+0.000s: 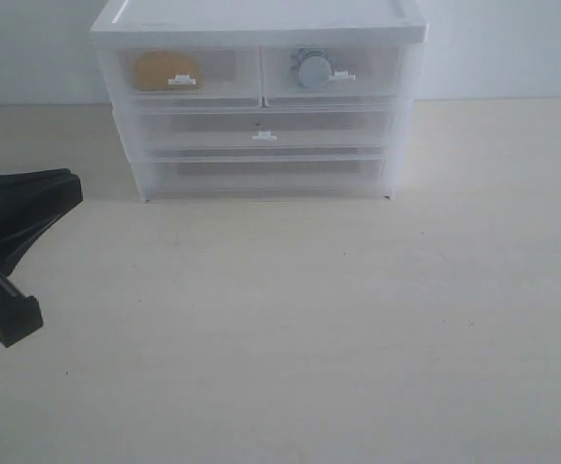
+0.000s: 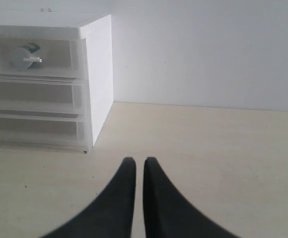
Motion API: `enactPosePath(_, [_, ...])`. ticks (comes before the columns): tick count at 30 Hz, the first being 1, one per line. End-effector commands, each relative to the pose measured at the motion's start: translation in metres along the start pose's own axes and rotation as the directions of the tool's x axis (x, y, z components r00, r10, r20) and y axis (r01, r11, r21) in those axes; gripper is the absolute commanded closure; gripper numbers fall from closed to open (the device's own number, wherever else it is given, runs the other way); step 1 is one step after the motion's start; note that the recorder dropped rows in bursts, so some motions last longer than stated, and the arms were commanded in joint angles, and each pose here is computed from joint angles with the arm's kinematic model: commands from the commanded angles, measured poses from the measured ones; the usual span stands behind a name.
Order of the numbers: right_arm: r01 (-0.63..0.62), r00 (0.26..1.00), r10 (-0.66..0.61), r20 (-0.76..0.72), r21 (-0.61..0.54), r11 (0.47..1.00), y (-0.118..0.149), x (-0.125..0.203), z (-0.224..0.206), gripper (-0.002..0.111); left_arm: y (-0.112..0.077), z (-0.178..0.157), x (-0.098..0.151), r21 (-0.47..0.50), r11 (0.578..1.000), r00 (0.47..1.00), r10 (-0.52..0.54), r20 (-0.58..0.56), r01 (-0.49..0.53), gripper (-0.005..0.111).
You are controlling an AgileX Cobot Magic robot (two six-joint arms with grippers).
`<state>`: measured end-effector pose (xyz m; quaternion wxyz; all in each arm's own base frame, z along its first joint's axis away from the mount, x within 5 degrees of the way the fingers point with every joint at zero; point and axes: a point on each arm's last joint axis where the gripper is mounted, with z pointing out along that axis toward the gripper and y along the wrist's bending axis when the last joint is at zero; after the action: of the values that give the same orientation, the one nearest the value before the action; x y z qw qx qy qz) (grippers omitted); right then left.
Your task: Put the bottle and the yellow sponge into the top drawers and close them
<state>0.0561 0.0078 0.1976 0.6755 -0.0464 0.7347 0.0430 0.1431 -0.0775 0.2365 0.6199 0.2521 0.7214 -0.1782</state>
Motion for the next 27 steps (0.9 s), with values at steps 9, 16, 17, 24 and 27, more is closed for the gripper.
enactPosePath(9, [-0.002,1.0,0.002,0.021,0.006,1.0,0.0,-0.002,0.0,0.102,0.01,-0.036,-0.007,-0.178,0.984,0.997,0.028,0.066,-0.015,0.103])
enactPosePath(16, [-0.005,1.0,0.004,0.026,0.006,1.0,0.0,-0.002,0.0,0.102,0.016,-0.125,0.001,-0.688,0.721,0.965,0.117,0.235,0.08,0.103])
enactPosePath(17, [-0.005,1.0,0.004,0.03,0.007,1.0,0.0,-0.003,-0.001,0.102,0.015,-0.129,0.003,-0.707,0.702,0.966,0.116,0.231,0.084,0.103])
enactPosePath(24, [-0.003,0.999,0.002,0.032,0.007,1.0,0.0,-0.003,-0.001,0.102,0.019,-0.12,0.041,-0.721,0.688,0.992,0.013,0.128,0.084,0.103])
enactPosePath(27, [-0.003,0.999,0.002,0.032,0.007,1.0,0.0,-0.003,-0.001,0.102,0.017,-0.115,0.044,-0.7,0.71,0.983,0.065,0.171,0.075,0.103])
